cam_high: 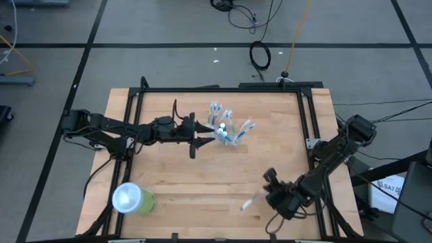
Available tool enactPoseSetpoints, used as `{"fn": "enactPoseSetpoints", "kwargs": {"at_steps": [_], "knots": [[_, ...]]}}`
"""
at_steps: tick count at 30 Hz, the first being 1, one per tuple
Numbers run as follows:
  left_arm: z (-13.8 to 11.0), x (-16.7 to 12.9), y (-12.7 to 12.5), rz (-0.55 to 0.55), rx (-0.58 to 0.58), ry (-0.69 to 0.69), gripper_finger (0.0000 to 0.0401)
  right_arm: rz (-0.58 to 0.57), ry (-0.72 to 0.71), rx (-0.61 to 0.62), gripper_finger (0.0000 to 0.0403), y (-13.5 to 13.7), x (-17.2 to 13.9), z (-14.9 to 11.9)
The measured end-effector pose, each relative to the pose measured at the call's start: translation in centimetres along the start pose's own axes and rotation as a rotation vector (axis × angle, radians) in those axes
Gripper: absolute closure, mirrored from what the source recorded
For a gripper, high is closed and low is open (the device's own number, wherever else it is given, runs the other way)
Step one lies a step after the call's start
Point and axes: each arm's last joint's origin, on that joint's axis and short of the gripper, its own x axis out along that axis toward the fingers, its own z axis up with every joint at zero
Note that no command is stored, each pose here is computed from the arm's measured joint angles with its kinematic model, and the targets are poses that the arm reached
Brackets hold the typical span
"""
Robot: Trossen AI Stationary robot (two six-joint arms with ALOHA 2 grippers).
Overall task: Pick & Place toothbrushing station
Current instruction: Put the purple toothbrush into the transparent organizer
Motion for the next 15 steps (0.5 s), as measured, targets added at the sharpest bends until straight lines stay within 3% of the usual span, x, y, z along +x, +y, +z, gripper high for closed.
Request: {"fn": "enactPoseSetpoints", "kwargs": {"at_steps": [3,5,11,15], "knots": [[0.1,0.0,-0.1,-0.017,-0.065,-0.004,0.0219,-0.178,0.034,-0.234,0.0394,-1.9,0.5,0.1],[0.0,0.0,0.1,-0.011,-0.127,0.006,0.0219,-0.214,0.075,-0.366,0.0394,-3.2,1.2,0.1],[-0.9,-0.1,0.6,0.019,-0.344,0.101,0.0219,-0.299,0.085,-0.561,0.0394,-7.6,3.3,0.9],[-1.5,-0.1,0.4,0.023,-0.394,0.158,0.0219,-0.419,0.019,-0.710,0.0394,-9.7,3.4,2.4]]}}
